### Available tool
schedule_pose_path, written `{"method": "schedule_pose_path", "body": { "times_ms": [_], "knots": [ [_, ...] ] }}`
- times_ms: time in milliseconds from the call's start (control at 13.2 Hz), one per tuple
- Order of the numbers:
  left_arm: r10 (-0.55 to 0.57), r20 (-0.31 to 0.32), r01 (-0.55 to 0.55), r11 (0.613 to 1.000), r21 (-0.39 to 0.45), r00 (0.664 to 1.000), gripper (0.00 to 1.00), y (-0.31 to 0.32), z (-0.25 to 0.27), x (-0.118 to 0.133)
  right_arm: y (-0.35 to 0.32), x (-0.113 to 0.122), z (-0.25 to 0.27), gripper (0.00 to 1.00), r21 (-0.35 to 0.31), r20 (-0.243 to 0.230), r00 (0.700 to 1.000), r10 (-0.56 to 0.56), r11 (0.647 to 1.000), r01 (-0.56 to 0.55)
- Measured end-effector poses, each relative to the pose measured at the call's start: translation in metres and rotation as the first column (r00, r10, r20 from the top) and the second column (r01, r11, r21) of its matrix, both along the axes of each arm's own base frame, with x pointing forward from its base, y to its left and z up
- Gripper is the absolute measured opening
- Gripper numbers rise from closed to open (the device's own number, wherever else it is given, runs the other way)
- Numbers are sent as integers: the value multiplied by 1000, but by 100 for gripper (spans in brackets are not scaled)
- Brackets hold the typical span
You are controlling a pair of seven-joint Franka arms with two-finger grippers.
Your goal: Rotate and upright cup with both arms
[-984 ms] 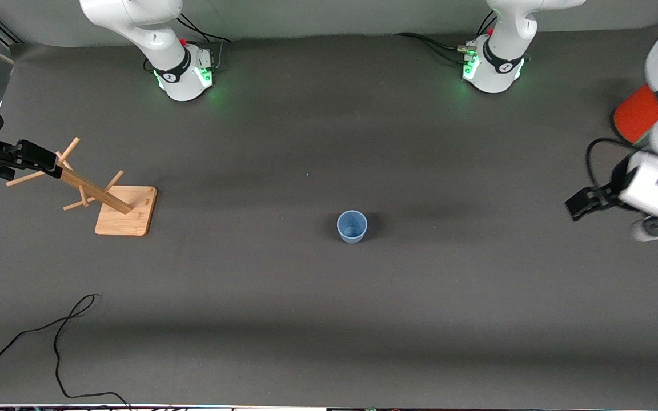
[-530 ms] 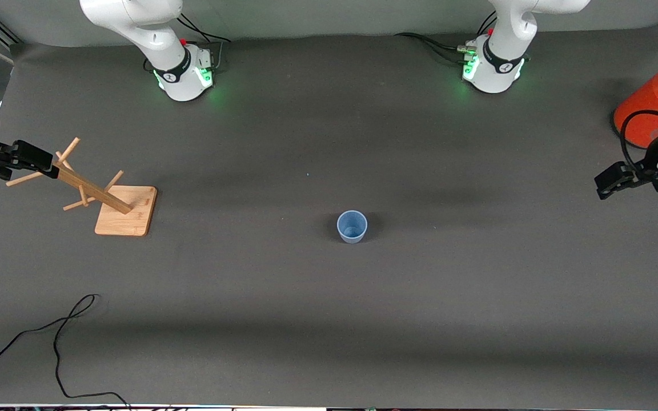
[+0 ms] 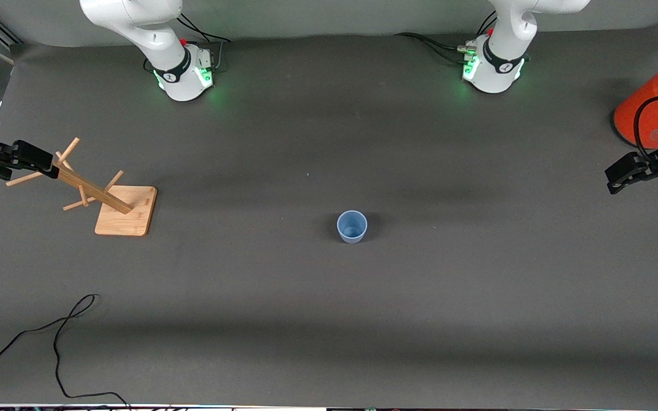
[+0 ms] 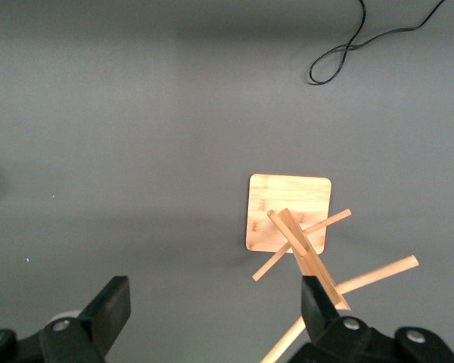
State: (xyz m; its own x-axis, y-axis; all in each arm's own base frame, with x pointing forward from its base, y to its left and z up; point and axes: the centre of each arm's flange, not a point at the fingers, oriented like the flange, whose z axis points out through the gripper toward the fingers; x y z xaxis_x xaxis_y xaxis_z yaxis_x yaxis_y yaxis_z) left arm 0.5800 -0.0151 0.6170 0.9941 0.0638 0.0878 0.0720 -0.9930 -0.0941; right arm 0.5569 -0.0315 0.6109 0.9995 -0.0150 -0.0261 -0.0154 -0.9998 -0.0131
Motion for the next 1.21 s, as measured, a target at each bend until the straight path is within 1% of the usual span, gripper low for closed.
{"method": "schedule_pose_path", "body": {
  "times_ms": [454,681,833,984,1211],
  "knots": [
    [5,-10,-5,1000,0,1000,100,3,-1,-1,0,0,0,100,0,0,1000,0,1000,0],
    [8,-40,-8,1000,0,999,100,3,-3,-4,0,0,0,100,0,1,1000,0,1000,0],
    [6,-57,-8,1000,-20,998,100,0,-5,-6,0,0,0,100,0,1,1000,0,1000,0],
    [0,-59,-3,999,-43,998,100,-5,-5,-6,0,0,0,100,0,1,1000,0,1000,0],
    [-7,-74,3,999,-50,997,100,-10,-6,-8,0,0,0,100,0,1,1000,0,1000,0]
  ]
}}
